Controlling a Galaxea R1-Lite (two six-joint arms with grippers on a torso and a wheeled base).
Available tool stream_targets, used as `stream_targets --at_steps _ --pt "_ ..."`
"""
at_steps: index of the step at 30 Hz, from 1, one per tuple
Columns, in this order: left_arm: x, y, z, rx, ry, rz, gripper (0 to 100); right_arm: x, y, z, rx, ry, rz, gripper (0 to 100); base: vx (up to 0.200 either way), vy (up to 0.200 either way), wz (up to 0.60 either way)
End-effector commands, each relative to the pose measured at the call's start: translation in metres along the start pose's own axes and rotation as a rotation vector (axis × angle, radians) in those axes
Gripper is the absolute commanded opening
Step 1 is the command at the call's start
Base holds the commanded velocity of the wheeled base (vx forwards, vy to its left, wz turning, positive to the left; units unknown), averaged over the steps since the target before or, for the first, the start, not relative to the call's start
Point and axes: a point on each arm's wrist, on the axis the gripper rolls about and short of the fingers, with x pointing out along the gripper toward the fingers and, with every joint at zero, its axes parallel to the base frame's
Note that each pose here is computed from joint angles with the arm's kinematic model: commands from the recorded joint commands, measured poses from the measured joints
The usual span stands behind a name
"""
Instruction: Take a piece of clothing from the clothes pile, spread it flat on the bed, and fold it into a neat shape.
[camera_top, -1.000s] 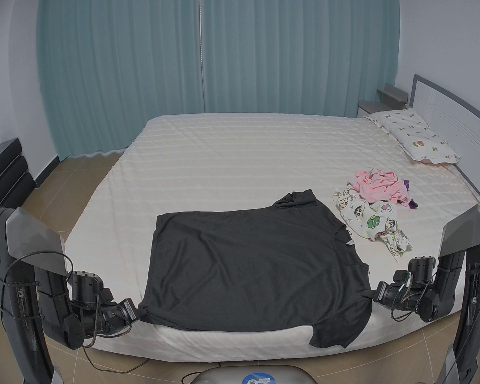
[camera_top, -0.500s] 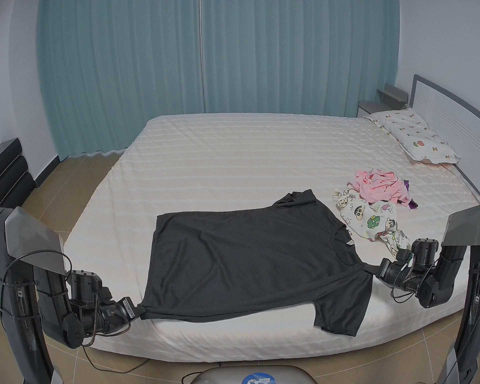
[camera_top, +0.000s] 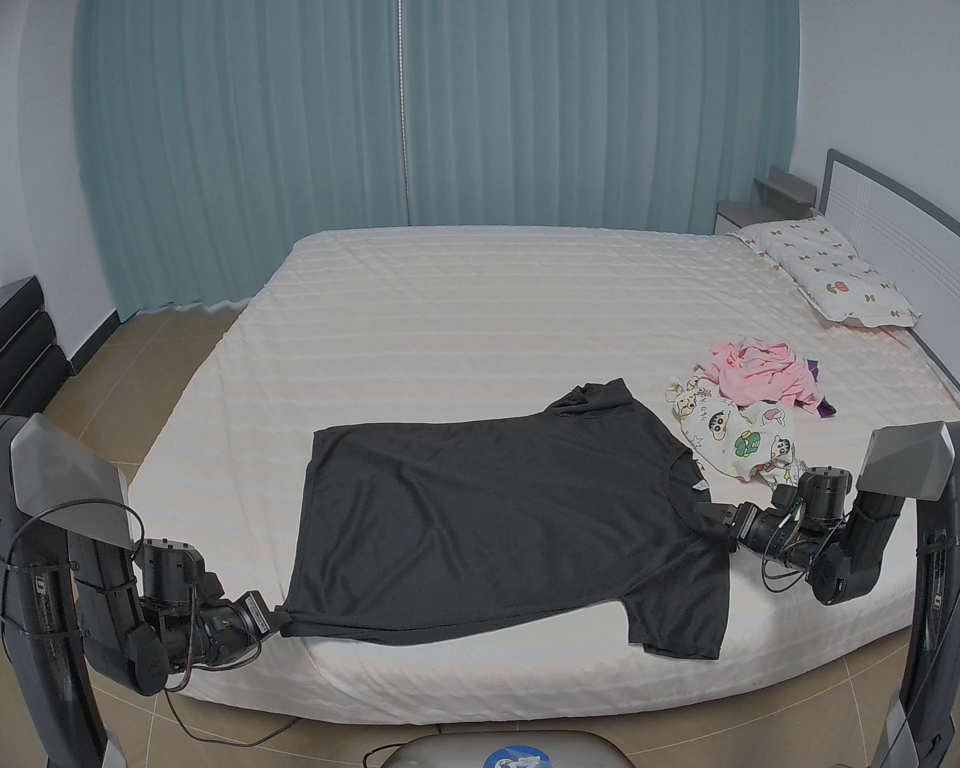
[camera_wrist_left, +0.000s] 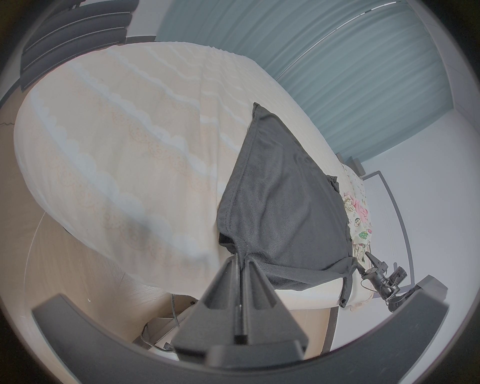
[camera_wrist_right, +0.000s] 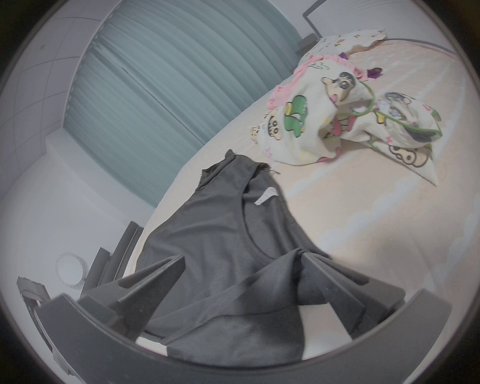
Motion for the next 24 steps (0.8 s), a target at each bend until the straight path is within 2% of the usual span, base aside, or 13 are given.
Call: stream_targets --at_steps 1,3,6,10,12,20,24 --pt "0.000 0.000 0.000 -0.001 0.003 0.001 0 -0.011 -0.008 0.000 0.022 -0.001 -0.030 100 0.000 0.000 0.00" --pt "0.001 0.000 0.000 -0.001 0.000 0.002 0 -0.034 -0.002 -0.004 0.042 0.046 0.000 100 0.000 0.000 0.00" --pt "0.000 0.000 0.000 -0.002 0.000 0.000 0 -0.048 0.003 -0.011 0.056 0.082 0.000 100 0.000 0.000 0.00" --pt "0.000 0.000 0.000 -0.003 0.001 0.001 0 -0.056 0.007 -0.029 0.052 0.157 0.007 100 0.000 0.000 0.00" --pt "0.000 0.000 0.001 -0.006 -0.004 -0.001 0 -0.051 0.012 -0.040 0.022 0.194 0.012 100 0.000 0.000 0.00" --pt "-0.003 0.000 0.005 -0.010 -0.021 -0.004 0 -0.041 0.017 -0.057 -0.009 0.257 0.011 100 0.000 0.000 0.00" --pt "-0.006 -0.001 0.004 -0.006 -0.023 -0.005 0 -0.041 0.018 -0.058 -0.012 0.256 0.007 100 0.000 0.000 0.00"
